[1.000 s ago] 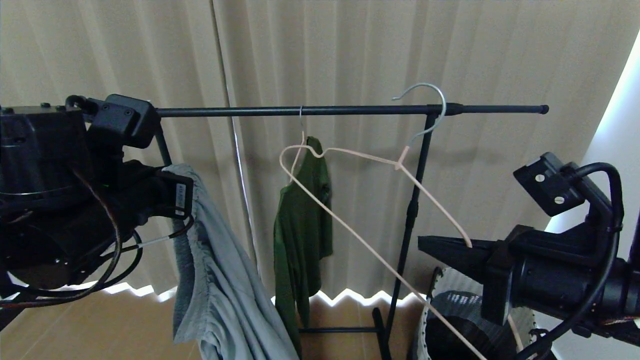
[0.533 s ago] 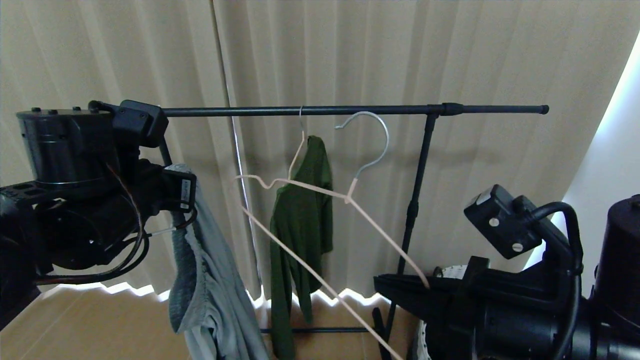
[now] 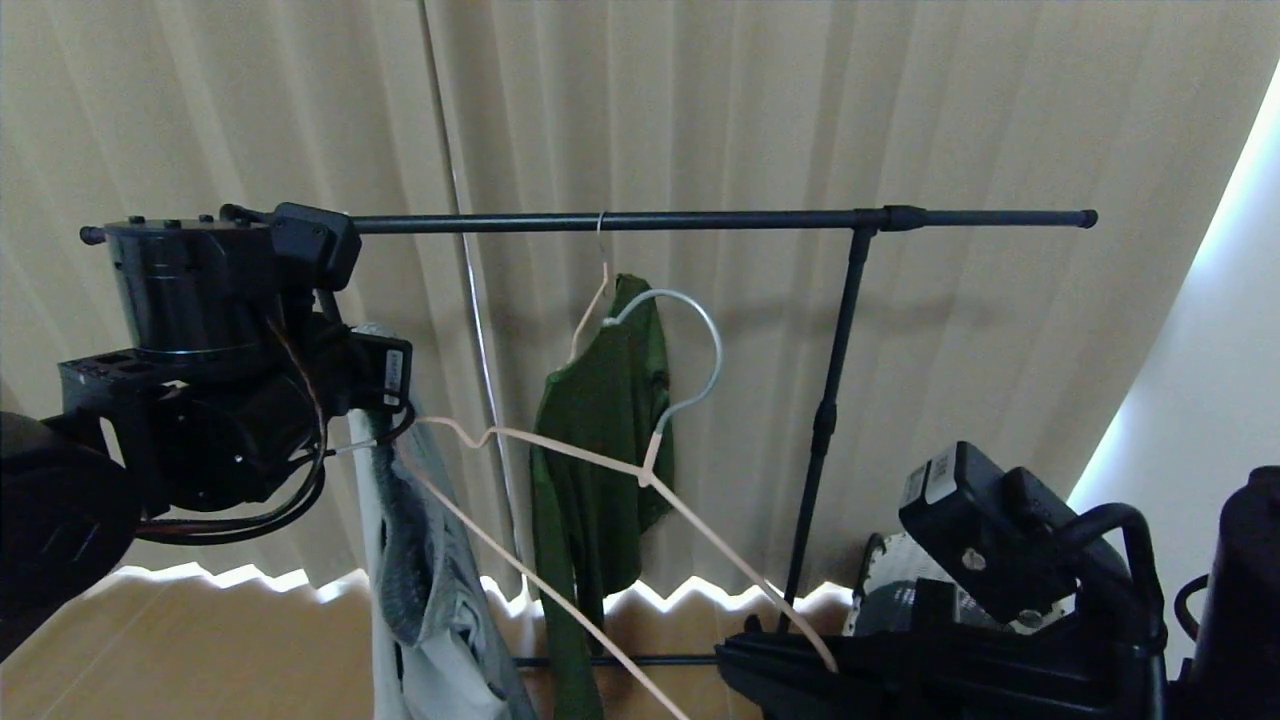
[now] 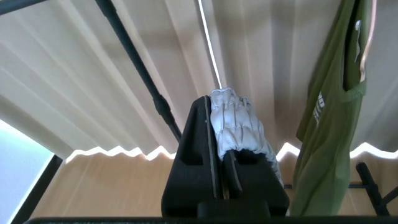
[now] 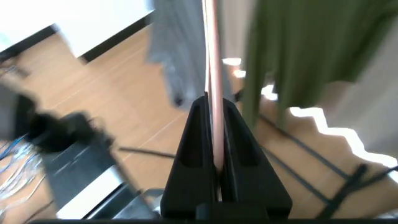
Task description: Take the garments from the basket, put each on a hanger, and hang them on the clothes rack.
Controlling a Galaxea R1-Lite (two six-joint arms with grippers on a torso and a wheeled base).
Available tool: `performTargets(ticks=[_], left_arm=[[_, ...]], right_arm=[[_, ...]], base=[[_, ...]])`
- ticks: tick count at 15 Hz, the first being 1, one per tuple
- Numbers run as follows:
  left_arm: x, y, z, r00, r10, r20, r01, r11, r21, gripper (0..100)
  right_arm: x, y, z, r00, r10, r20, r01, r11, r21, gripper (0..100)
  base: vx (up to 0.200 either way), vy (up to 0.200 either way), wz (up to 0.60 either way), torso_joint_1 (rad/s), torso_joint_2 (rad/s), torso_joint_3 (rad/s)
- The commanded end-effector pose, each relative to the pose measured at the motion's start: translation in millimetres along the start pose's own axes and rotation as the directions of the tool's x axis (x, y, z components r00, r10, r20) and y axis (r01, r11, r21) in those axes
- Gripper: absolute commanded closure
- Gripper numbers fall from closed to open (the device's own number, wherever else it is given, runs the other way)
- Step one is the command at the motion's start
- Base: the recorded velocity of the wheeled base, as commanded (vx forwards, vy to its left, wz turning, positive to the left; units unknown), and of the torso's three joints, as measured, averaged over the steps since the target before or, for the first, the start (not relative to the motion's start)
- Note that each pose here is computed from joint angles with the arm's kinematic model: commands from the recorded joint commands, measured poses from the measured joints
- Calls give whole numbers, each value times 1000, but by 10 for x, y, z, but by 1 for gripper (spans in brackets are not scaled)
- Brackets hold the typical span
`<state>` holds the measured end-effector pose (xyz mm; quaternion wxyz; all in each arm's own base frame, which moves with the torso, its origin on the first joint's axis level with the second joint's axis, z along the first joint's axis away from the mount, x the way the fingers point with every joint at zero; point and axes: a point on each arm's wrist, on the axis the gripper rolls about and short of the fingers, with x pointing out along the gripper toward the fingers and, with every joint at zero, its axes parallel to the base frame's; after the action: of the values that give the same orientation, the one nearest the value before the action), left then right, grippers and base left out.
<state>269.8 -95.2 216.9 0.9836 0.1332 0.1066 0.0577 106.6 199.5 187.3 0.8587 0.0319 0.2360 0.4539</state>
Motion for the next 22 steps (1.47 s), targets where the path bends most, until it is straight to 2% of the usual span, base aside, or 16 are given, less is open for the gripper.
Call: performTargets(ticks=[1, 7, 8, 13, 17, 22], left_arm=[[25, -16, -14, 1000, 0, -6, 0, 1000, -1, 100], [12, -13, -11, 1000, -2, -6, 2, 1000, -20, 100], [-14, 5, 3, 1000, -1, 0, 1, 1000, -21, 100], [-23, 6, 7, 1000, -1, 0, 1, 1000, -16, 100], [-30, 5, 6, 999, 42, -8, -42, 999, -10, 100], [-41, 3, 12, 999, 41, -4, -41, 999, -13, 100]], right_arm=[[-10, 41, -24, 1000, 18, -7, -18, 1000, -5, 100], [126, 80, -48, 999, 13, -38, -13, 1000, -12, 100], [246, -5, 8, 999, -32, -35, 32, 999, 4, 100], [578, -192, 238, 992, -125, 2, 124, 989, 77, 100], [732, -186, 311, 990, -139, 25, 136, 986, 94, 100], [1038, -198, 304, 989, -146, 27, 143, 985, 93, 100]], base=[[0, 0, 0, 0, 0, 0], [0, 0, 0, 0, 0, 0], [0, 0, 0, 0, 0, 0], [0, 0, 0, 0, 0, 0], [0, 0, 0, 0, 0, 0], [0, 0, 0, 0, 0, 0]])
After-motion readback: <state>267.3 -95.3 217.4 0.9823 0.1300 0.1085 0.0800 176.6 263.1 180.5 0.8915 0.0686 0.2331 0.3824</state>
